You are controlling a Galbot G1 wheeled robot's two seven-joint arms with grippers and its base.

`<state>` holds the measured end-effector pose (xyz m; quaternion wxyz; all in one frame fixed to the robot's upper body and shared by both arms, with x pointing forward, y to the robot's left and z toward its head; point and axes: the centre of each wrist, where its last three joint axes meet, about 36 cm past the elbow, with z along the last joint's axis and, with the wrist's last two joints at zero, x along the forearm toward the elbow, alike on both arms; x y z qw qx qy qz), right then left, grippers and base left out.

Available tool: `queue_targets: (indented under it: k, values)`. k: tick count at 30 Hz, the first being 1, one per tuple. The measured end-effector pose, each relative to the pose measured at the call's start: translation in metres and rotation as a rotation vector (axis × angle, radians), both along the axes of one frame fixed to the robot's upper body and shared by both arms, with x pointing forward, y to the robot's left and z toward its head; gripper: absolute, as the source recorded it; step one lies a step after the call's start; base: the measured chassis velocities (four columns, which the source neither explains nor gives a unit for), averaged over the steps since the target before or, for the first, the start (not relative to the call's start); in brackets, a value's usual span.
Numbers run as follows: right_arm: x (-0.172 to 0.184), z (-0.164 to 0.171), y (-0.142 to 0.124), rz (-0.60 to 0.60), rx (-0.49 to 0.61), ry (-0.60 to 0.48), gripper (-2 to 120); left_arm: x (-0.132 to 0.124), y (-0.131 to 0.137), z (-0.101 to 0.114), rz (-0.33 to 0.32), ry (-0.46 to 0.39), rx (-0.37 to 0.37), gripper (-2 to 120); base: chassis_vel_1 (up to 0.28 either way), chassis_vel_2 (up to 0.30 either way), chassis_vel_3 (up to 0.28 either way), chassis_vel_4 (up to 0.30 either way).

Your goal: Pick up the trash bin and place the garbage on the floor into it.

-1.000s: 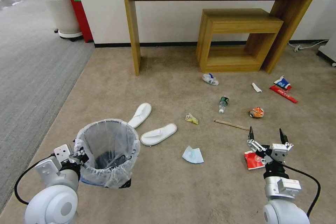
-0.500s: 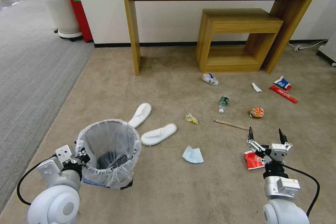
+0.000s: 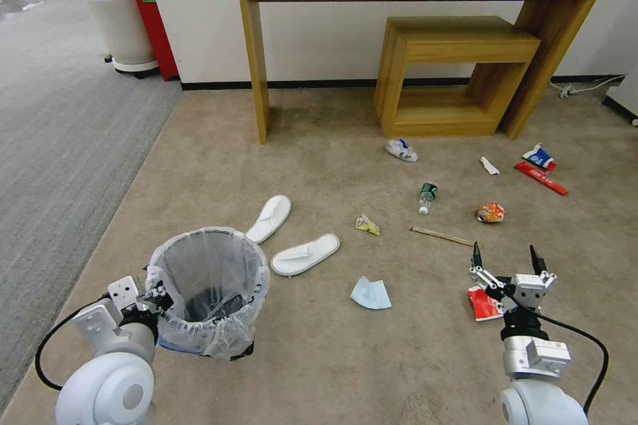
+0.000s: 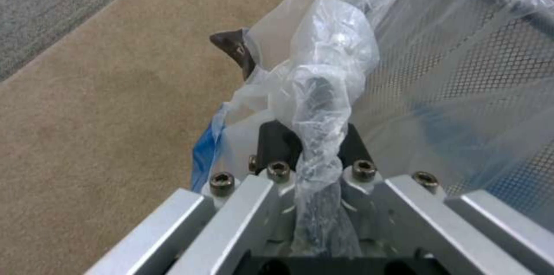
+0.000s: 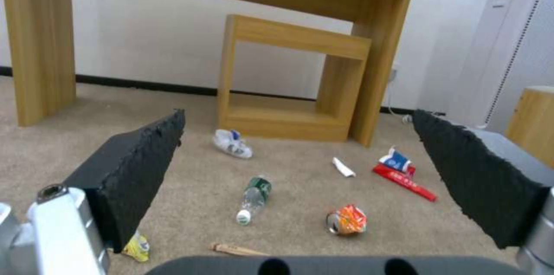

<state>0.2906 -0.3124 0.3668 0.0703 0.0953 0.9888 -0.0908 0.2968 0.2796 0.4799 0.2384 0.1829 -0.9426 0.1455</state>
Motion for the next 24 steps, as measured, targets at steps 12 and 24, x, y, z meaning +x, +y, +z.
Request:
queue_targets:
  k: [12, 24]
  values:
    - [-0.0007, 0.0028, 0.0006, -0.003, -0.003, 0.009, 98, 0.0007, -0.0008, -0.0018, -0.006, -0.001, 0.001, 3, 0.0, 0.0, 0.0, 0.0]
    - [-0.0004, 0.003, 0.0003, -0.003, -0.005, 0.008, 100, 0.001, -0.0033, -0.0052, -0.007, 0.002, 0.001, 3, -0.061, 0.079, 0.071, -0.085]
